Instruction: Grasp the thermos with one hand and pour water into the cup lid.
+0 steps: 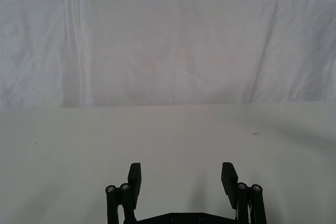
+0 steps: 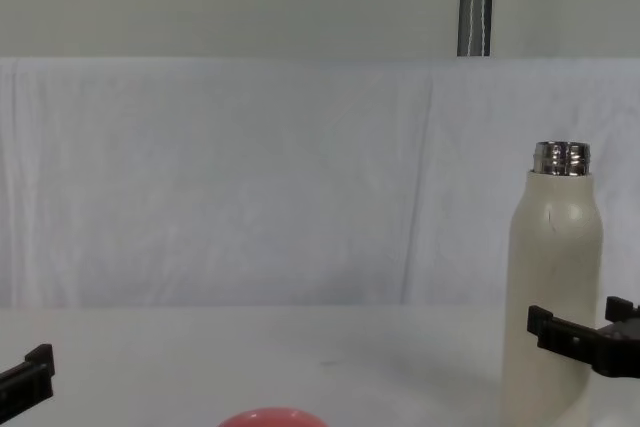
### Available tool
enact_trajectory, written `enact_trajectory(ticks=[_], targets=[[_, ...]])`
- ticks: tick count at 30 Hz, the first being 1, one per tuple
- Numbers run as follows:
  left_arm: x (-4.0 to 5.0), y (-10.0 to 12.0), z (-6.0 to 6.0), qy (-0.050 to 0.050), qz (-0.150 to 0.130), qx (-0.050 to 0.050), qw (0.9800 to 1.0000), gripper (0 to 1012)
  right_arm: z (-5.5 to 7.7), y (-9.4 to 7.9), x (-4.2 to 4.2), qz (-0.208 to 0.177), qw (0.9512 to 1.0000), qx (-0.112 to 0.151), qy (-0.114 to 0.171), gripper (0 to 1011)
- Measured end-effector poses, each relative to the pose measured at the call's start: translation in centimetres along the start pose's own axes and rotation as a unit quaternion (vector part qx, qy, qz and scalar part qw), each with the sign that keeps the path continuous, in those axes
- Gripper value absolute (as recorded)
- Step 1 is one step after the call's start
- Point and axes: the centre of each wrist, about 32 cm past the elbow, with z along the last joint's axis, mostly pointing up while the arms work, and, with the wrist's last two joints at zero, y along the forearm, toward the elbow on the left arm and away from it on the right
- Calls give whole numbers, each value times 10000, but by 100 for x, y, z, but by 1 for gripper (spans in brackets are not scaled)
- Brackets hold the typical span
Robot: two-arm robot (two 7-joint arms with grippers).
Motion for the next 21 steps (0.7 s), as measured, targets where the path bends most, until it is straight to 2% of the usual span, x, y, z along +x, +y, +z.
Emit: enact_trajectory(ticks=[21], targets=[[0,0,0,0,0,0,10000,1001,-8,161,82,16,10000,-8,-1,1001]])
